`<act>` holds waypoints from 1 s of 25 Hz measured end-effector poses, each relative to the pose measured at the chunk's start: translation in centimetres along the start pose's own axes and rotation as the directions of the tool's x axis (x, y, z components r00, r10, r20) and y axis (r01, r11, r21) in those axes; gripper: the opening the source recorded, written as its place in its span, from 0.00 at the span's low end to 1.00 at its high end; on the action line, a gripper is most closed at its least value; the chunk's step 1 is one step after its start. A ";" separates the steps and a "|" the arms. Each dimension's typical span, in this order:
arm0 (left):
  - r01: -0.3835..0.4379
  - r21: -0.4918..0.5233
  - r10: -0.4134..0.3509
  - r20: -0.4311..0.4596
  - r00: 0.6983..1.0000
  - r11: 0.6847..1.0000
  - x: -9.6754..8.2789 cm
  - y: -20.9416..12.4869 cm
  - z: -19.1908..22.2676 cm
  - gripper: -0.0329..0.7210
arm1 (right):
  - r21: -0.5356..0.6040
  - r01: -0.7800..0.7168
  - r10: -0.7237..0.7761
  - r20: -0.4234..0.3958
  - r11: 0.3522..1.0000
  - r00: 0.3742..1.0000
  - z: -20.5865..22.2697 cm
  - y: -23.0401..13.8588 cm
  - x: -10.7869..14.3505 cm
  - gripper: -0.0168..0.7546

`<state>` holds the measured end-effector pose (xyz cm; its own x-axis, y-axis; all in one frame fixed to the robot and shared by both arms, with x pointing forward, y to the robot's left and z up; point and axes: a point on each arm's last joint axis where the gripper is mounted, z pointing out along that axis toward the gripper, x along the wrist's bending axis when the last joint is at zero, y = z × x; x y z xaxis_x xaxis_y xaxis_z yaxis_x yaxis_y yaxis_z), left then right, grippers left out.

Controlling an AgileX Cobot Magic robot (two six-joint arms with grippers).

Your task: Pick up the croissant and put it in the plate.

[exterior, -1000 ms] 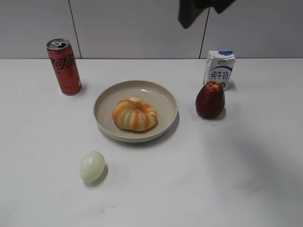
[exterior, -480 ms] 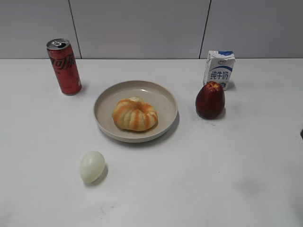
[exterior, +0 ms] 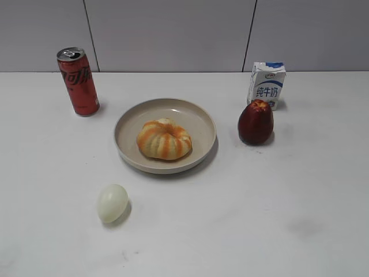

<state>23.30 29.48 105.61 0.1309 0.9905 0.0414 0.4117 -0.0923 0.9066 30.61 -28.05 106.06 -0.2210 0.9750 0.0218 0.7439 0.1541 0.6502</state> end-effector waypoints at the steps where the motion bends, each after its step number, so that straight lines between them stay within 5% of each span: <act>1: 0.000 0.000 0.000 0.000 1.000 1.000 0.0 0.0 0.0 0.31 | -0.020 0.005 -0.005 -0.001 1.000 1.000 -0.2 -0.6 -0.1 0.79; 25: 0.000 0.000 0.000 0.000 1.000 1.000 0.0 0.0 0.0 0.31 | -0.074 0.012 -0.015 -0.043 0.997 0.999 -0.5 -2.7 0.0 0.79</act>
<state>23.30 29.48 105.61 0.1309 0.9905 0.0414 0.4117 -0.0923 0.9066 28.24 -28.52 104.71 -0.2588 0.9649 0.0448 0.6929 0.1532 0.7046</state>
